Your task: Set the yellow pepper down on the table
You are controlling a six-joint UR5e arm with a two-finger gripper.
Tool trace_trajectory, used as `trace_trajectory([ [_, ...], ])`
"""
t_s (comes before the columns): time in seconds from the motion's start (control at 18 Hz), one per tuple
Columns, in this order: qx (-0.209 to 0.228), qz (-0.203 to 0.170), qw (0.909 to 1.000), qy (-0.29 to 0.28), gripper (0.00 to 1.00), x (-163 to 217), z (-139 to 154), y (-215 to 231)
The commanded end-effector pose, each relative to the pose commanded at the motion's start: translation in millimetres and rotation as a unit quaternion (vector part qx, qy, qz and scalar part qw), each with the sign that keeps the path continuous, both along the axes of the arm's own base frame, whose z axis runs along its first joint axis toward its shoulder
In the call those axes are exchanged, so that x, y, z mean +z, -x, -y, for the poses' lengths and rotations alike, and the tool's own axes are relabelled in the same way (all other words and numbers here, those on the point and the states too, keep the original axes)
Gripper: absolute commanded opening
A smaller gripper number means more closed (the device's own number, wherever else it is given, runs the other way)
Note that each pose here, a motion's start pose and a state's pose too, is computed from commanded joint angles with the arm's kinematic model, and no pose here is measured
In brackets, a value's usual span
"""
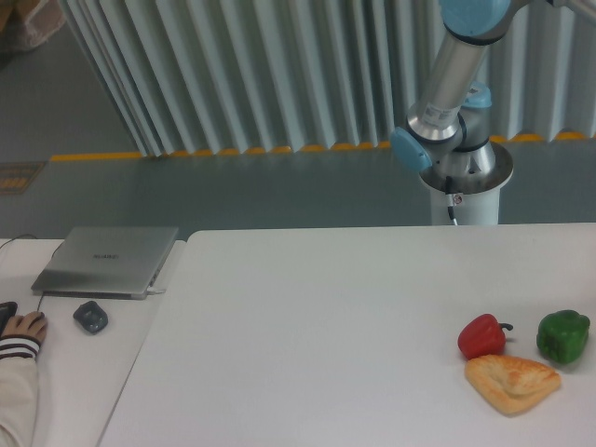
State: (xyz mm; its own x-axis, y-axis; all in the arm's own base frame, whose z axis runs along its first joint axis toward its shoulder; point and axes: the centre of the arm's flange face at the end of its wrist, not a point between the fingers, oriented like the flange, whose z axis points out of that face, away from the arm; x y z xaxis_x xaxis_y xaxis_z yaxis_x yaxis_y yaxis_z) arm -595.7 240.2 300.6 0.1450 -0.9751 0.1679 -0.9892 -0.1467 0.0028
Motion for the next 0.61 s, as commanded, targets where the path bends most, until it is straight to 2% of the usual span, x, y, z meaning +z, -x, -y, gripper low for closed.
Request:
trace_trajectory([
  [0.33, 0.003, -0.002, 1.0, 0.0, 1.0, -11.0, 0.9, 5.4],
  [0.39, 0.005, -0.001, 1.0, 0.0, 0.85, -13.0, 0.8, 5.8],
  [0.44, 0.013, -0.003, 0.9999, 0.002, 0.56, -12.3, 0.1, 5.9],
  [0.5, 0.02, -0.006, 0.9998, 0.004, 0.45, -10.5, 0.5, 6.2],
  [0.56, 0.023, -0.009, 0.9997, 0.004, 0.4, -7.8, 0.7, 6.2],
  [0.61, 0.025, -0.012, 0.9996, 0.005, 0.4, -4.0, 0.6, 8.1],
])
